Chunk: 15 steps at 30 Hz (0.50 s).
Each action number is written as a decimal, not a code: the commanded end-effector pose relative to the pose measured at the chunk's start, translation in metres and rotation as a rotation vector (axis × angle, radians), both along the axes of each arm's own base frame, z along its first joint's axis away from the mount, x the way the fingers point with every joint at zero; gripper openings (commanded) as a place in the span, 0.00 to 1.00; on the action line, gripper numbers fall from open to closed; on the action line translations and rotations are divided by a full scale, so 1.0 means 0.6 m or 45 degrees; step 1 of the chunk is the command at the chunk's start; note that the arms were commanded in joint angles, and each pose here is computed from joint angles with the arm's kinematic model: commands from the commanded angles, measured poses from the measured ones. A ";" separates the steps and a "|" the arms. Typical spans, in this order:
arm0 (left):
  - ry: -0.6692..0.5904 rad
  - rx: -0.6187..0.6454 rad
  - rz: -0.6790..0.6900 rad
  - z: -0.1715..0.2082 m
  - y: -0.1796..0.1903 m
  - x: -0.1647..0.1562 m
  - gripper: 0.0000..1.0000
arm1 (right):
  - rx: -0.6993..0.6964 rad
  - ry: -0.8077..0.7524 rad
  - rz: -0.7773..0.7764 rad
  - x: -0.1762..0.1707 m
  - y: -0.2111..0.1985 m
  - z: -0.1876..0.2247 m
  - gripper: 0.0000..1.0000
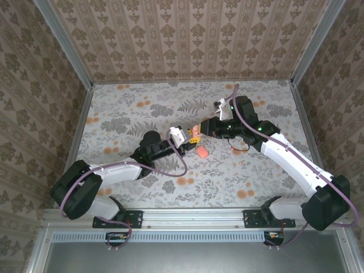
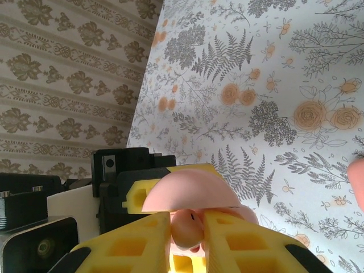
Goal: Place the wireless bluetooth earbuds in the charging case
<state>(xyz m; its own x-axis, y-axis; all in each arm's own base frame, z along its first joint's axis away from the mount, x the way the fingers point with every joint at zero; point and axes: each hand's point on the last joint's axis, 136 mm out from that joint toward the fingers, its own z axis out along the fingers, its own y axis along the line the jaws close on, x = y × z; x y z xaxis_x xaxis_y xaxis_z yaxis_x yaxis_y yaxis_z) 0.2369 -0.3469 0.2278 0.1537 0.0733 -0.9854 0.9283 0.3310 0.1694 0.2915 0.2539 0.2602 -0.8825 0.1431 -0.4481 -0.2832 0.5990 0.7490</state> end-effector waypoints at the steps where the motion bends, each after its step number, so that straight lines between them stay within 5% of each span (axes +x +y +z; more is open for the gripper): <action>1: -0.064 -0.039 -0.008 0.031 -0.002 -0.004 0.10 | 0.052 0.015 0.124 -0.024 0.021 0.002 0.22; 15: -0.062 -0.042 -0.006 0.030 -0.001 -0.004 0.10 | 0.031 0.012 0.147 -0.031 0.019 -0.002 0.27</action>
<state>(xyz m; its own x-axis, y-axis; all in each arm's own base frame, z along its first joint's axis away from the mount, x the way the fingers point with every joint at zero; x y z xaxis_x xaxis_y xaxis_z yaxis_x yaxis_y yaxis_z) 0.2364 -0.3472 0.2284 0.1557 0.0712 -0.9852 0.9285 0.3299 0.1705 0.2836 0.2600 0.2631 -0.8860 0.1001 -0.4527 -0.3222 0.5692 0.7564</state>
